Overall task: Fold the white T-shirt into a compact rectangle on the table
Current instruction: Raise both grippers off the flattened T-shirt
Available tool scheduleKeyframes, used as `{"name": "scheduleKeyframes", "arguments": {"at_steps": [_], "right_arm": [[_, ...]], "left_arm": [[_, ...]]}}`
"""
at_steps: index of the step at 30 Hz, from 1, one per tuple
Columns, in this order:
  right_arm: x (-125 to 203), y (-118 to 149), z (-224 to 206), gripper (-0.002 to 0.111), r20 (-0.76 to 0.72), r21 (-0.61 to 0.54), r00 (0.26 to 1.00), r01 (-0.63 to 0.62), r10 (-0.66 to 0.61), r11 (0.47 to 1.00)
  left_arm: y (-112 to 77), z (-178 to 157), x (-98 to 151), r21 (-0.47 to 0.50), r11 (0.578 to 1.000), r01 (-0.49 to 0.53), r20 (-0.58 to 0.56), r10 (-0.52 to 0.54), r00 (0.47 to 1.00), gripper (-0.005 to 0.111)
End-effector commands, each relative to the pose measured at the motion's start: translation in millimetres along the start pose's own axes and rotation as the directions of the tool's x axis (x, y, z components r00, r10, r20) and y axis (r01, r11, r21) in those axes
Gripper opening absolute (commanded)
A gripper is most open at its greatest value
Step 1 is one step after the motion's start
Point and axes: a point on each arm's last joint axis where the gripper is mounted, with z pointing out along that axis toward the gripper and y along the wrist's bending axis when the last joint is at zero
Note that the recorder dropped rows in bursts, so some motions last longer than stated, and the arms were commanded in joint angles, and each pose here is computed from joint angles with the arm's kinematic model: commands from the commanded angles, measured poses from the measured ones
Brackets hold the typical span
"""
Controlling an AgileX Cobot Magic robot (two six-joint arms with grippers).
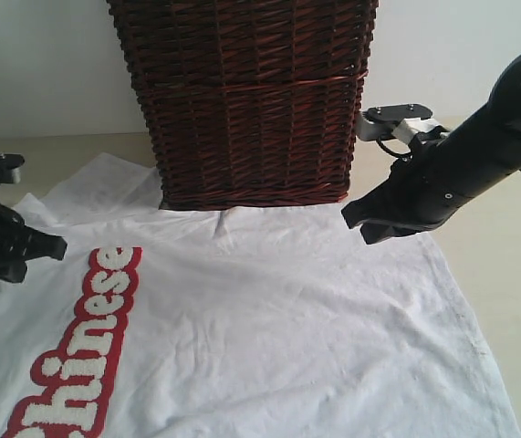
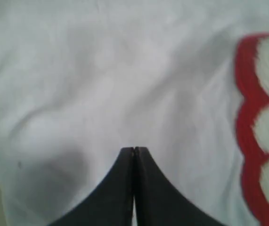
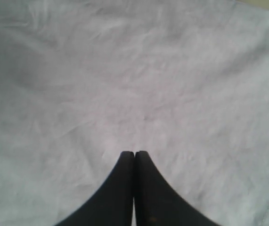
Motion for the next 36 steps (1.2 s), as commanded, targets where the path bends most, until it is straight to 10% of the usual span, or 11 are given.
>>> {"name": "scheduleKeyframes", "arguments": {"at_steps": [1, 17, 24, 30, 36], "right_arm": [[-5.4, -0.3, -4.0, 0.000, 0.050, 0.009, 0.999, -0.008, 0.008, 1.000], [-10.1, -5.0, -4.5, 0.000, 0.101, 0.062, 0.995, 0.010, -0.017, 0.998], [-10.5, -5.3, -4.6, 0.000, 0.106, 0.066, 0.994, 0.010, -0.017, 0.998], [-10.1, -5.0, -4.5, 0.000, 0.101, 0.062, 0.995, 0.010, -0.017, 0.998], [-11.5, -4.0, -4.6, 0.000, 0.118, 0.047, 0.993, -0.022, 0.016, 0.999]], "left_arm": [[15.3, 35.5, -35.2, -0.016, 0.999, 0.044, 0.016, -0.044, 0.999, 0.000], [46.5, 98.6, -129.7, -0.034, 0.999, 0.012, 0.015, -0.012, 1.000, 0.000], [50.3, 53.8, -147.7, 0.017, 0.999, 0.029, 0.022, -0.029, 0.999, 0.000], [92.1, -26.4, -129.4, -0.010, 0.990, 0.137, 0.075, -0.136, 0.988, 0.000], [116.5, -66.6, -53.1, -0.002, 0.981, 0.196, -0.091, -0.196, 0.976, 0.000]]}}
